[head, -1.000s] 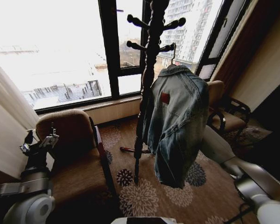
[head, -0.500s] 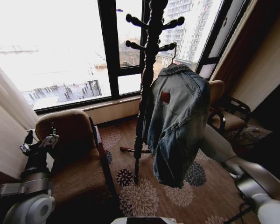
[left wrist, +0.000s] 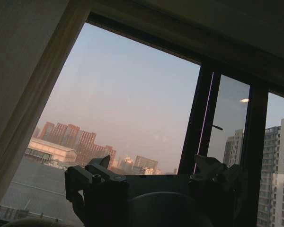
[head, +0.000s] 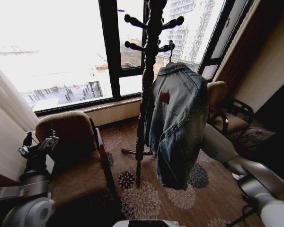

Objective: Pick up the clothes from the bed and hang them on the clothes hanger.

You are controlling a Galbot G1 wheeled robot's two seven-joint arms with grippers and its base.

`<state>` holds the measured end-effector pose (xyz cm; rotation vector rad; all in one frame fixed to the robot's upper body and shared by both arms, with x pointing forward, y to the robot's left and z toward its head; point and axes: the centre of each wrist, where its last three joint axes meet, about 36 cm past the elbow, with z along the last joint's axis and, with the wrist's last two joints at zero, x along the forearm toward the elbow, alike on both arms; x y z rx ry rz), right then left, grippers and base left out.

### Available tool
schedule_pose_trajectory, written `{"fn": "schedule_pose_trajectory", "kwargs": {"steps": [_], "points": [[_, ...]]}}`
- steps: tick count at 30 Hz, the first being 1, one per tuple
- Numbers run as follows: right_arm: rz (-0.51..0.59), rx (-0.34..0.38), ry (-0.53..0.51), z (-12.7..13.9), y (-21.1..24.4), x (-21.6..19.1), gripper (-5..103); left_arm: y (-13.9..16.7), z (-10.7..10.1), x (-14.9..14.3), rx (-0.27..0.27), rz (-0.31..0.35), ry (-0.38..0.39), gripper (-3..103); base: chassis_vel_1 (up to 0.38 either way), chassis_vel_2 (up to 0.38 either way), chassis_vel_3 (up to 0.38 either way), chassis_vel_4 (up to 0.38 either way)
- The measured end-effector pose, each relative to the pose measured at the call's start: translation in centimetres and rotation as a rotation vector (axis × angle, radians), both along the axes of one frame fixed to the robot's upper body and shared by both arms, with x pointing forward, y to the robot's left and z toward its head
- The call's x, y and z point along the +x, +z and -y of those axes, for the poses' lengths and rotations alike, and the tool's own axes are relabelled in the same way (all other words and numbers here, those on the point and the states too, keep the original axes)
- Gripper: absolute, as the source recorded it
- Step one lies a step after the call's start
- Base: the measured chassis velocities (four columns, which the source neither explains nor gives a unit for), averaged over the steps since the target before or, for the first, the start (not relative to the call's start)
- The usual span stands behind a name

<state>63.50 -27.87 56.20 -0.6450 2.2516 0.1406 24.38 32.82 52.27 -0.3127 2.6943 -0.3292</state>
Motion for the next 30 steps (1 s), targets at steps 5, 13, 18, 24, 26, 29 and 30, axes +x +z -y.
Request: {"fn": "schedule_pose_trajectory", "kwargs": {"steps": [5, 13, 18, 24, 26, 29, 30], "points": [[-0.005, -0.008, -0.001, 0.1, -0.1, -0.2, 16, 0.1, 0.0, 0.0, 0.000, 0.002, -0.001, 100, 0.000, 0.000, 0.000, 0.000], [-0.020, -0.040, -0.047, 1.6, 0.0, -0.9, 16, 0.1, 0.0, 0.1, -0.001, 0.008, -0.004, 100, 0.000, 0.000, 0.000, 0.000], [-0.029, -0.049, -0.066, 2.2, -0.2, -1.5, 16, 0.1, 0.1, 0.2, -0.005, 0.010, -0.007, 100, 0.000, 0.000, 0.000, 0.000], [-0.040, -0.047, -0.092, 2.5, -0.2, -1.7, 16, 0.0, 0.1, 0.2, -0.005, 0.010, -0.009, 100, 0.000, 0.000, 0.000, 0.000], [-0.044, -0.043, -0.101, 2.5, -0.1, -1.7, 16, 0.0, 0.1, 0.2, -0.004, 0.011, -0.009, 100, 0.000, 0.000, 0.000, 0.000], [-0.046, -0.039, -0.108, 2.5, 0.1, -1.6, 16, 0.0, 0.0, 0.2, -0.004, 0.012, -0.009, 100, 0.000, 0.000, 0.000, 0.000], [-0.045, -0.038, -0.109, 2.5, 0.2, -1.6, 16, 0.0, 0.0, 0.2, -0.004, 0.012, -0.008, 100, 0.000, 0.000, 0.000, 0.000]]}}
